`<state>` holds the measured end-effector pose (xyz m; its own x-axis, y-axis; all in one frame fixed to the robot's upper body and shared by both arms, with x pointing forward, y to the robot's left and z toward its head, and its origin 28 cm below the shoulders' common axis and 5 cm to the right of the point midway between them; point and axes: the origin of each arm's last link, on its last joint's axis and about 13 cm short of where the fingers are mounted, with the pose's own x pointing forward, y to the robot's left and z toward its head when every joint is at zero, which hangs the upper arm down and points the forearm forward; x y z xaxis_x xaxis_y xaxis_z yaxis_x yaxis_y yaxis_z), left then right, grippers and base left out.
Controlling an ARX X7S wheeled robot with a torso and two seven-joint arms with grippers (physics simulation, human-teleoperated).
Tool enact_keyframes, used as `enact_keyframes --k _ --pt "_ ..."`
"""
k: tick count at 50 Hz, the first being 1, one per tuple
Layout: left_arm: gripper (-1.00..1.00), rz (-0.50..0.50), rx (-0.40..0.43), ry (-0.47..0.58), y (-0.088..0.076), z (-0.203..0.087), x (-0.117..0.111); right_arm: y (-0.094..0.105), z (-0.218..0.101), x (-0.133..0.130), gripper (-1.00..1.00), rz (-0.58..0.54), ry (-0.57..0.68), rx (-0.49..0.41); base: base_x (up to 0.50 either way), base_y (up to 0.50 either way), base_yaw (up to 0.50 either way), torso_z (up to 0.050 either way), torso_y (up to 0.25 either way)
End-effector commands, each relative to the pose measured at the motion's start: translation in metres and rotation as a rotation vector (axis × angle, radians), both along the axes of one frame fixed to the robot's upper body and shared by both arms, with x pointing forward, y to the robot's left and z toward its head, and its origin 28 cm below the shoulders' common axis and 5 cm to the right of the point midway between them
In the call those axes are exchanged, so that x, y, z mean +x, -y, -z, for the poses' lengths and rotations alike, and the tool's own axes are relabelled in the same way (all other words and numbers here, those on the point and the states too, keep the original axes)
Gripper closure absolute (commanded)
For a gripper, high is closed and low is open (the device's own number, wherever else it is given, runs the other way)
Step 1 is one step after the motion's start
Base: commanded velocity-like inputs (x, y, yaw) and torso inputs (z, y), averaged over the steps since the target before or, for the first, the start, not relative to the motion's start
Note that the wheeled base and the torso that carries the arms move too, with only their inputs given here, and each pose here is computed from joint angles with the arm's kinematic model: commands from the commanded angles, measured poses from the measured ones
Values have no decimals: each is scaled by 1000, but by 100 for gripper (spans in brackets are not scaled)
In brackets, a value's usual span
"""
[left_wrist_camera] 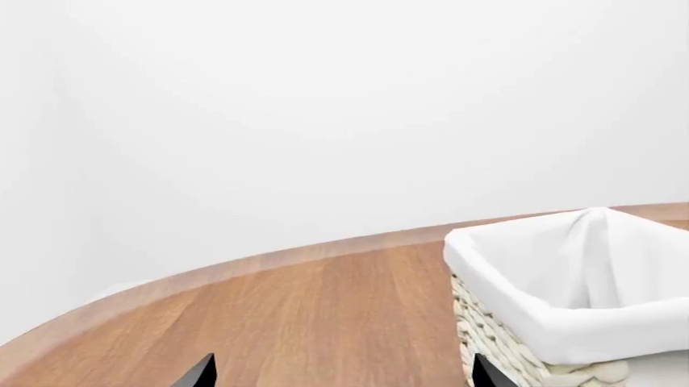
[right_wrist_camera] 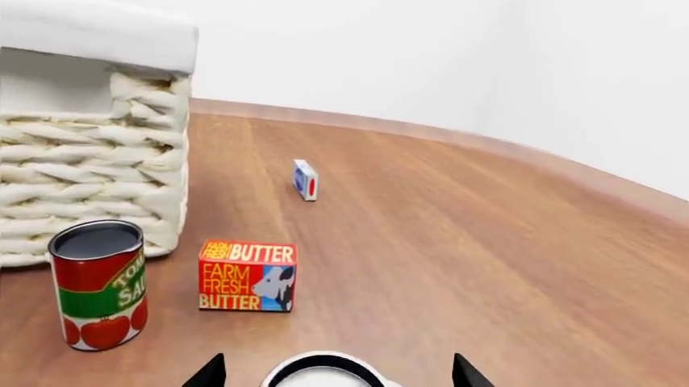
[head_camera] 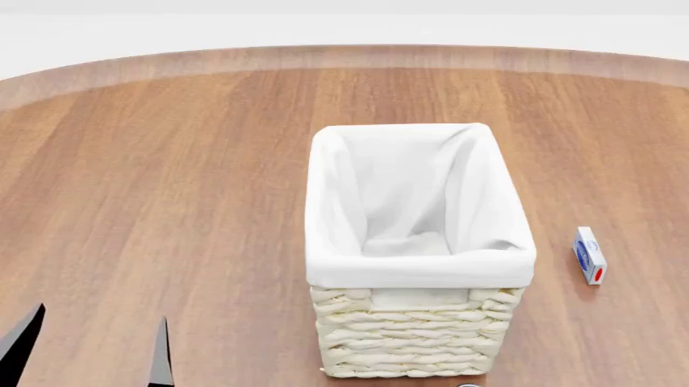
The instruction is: Pick up the alphabet soup and put it in the basket.
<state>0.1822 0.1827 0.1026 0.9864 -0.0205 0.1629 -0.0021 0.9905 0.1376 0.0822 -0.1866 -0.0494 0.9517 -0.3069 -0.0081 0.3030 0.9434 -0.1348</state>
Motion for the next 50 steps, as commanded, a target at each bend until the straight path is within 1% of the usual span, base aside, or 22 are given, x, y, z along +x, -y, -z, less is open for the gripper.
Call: enact_keyframes --k 1,14,29,34,36,37,39,40,42,50 --pt "-100 1 0 0 0 0 0 -2 13 0 -100 1 -24 2 0 0 0 0 0" --pt "-100 2 1 -2 0 1 0 -2 28 1 -100 14 -53 -2 0 0 0 0 0" --pt "-100 -2 1 -1 -1 1 0 -4 36 8 -100 25 -65 10 0 0 0 0 0" --pt "-100 2 0 -4 0 2 0 -5 37 11 -100 28 -66 18 0 0 0 0 0" --pt "-100 2 0 -3 0 1 0 -6 30 12 -100 22 -63 23 0 0 0 0 0" --pt "-100 1 0 -1 0 1 -1 -6 35 12 100 25 -62 24 0 0 0 0 0" --pt "-100 -1 1 -1 -1 1 -1 -6 36 12 100 24 -61 27 0 0 0 0 0" --pt "-100 -1 0 -1 -1 1 -1 -5 29 12 100 27 -61 29 0 0 0 0 0" --pt "-100 0 0 -1 0 1 -1 -5 35 12 100 32 -62 35 0 0 0 0 0" --pt "-100 0 1 0 0 1 -1 -6 35 13 100 31 -59 44 1 0 0 0 0"
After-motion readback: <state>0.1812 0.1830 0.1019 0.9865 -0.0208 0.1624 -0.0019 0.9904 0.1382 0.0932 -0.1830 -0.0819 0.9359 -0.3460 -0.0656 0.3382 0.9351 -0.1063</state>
